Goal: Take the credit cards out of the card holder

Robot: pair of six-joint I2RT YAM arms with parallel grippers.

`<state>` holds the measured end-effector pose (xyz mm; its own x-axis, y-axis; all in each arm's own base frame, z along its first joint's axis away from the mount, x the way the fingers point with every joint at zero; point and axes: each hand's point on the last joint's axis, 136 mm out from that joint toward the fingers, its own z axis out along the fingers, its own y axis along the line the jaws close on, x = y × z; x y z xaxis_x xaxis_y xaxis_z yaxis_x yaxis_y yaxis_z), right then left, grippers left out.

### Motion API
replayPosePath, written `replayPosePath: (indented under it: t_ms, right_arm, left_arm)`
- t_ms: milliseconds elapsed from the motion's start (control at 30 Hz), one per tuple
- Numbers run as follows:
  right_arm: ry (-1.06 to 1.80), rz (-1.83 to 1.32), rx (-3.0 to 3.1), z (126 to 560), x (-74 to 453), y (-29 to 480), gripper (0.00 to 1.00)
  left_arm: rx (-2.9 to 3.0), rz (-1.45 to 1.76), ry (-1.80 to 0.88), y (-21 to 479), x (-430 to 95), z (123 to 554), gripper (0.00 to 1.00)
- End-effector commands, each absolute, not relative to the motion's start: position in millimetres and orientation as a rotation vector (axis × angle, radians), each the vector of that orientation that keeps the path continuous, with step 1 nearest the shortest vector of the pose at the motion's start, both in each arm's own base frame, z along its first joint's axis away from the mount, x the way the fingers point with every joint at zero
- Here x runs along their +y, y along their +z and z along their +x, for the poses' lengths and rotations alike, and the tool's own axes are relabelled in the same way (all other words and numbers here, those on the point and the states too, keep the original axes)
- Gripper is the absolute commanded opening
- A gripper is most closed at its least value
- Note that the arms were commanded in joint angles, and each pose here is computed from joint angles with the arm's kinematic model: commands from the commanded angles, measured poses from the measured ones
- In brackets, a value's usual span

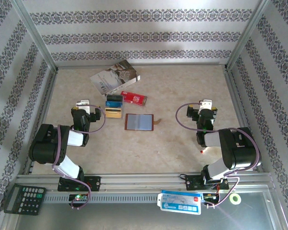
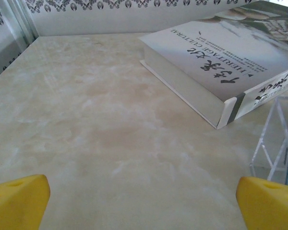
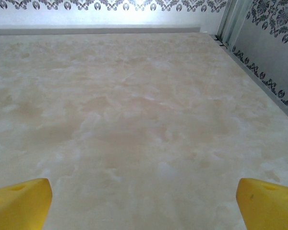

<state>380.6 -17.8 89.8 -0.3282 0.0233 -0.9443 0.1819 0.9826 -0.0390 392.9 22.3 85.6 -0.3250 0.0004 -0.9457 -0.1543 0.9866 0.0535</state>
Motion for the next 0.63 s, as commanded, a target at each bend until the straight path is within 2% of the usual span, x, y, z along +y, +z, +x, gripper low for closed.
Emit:
replayPosePath:
  t_ms: [0, 600]
  right_arm:
    - [-0.156, 0.162, 1.854, 387.3, -18.8, 101.7, 0.98]
    - [-0.149, 0.156, 1.848, 387.8, -17.6, 103.5, 0.98]
  left_arm:
    - [1.871, -0.133, 0.154, 91.1, 26.0, 392.7, 1.00]
    - [1.906, -0.082, 0.108, 88.4, 17.4, 399.4, 1.00]
